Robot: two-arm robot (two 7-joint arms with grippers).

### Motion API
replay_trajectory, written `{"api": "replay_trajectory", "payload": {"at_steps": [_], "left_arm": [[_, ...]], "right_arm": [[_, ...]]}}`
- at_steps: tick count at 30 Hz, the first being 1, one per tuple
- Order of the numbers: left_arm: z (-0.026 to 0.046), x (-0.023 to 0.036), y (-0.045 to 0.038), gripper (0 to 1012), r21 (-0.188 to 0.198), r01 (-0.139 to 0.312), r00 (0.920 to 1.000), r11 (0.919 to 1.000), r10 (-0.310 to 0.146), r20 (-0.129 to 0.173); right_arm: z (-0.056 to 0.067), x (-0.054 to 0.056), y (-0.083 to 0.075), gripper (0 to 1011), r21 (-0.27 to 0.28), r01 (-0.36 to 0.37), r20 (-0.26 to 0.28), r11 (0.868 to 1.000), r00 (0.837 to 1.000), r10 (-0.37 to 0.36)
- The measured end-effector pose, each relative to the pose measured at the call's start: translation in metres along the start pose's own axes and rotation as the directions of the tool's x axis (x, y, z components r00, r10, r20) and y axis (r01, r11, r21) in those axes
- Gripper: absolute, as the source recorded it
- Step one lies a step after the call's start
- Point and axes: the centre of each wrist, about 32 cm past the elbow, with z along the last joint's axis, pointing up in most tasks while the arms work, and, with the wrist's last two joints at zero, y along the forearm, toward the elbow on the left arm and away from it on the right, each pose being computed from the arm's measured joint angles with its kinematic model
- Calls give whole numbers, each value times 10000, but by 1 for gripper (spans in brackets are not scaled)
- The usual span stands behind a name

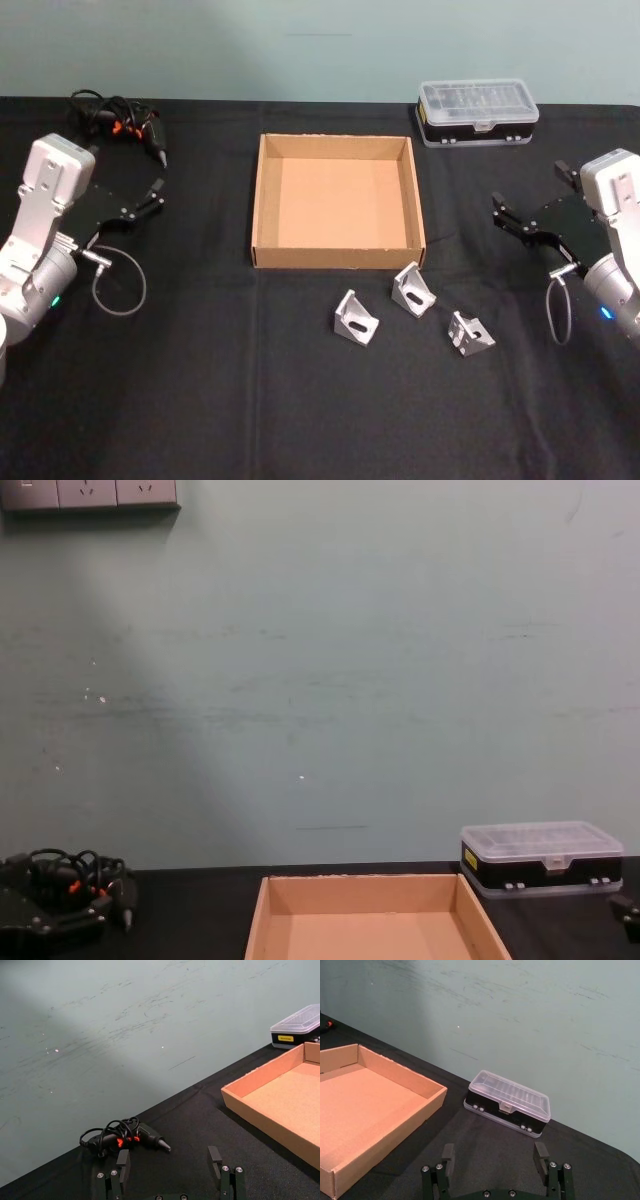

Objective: Use one hand to pick up the angle iron from the table and place it into the box.

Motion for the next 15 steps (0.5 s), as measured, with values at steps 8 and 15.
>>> {"api": "replay_trajectory", "payload": {"at_steps": [8,15], "left_arm": [[0,0,0,1011,0,1,10000,10000,-1,0],[0,0,0,1011,0,0,10000,10000,0,0]], "right_arm": [[0,0,0,1000,0,0,0,10000,10000,0],[0,0,0,1000,0,1,-1,10000,10000,-1]]}}
